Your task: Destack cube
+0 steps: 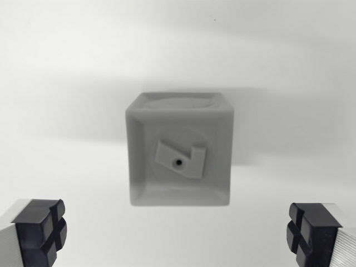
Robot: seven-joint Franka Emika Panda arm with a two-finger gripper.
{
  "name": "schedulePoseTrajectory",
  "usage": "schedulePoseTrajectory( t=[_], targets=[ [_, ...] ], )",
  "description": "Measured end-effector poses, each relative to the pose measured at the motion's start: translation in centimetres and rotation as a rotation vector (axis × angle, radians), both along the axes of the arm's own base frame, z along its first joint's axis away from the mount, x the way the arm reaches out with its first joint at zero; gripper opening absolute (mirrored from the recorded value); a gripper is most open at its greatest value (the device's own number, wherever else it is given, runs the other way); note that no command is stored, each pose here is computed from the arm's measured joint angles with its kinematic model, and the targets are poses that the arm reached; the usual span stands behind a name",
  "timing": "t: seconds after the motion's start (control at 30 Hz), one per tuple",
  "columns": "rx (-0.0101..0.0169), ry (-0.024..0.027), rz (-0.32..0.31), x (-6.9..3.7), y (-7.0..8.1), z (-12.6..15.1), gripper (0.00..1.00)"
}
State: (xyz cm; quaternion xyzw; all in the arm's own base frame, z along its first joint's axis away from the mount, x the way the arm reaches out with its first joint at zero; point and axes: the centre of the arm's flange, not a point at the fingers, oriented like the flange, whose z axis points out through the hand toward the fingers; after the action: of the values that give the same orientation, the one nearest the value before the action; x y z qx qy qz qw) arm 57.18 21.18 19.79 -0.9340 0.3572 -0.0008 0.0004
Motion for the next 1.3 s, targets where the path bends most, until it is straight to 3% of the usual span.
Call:
schedulePoseTrajectory(
  t=[0.23,1.3],
  targets=[
    [0.0002,-0.0022,0.0,0.0,0.0,2.9,1.0],
    [-0.0023,-0.0024,-0.001,0.0,0.0,16.1,1.0]
  ],
)
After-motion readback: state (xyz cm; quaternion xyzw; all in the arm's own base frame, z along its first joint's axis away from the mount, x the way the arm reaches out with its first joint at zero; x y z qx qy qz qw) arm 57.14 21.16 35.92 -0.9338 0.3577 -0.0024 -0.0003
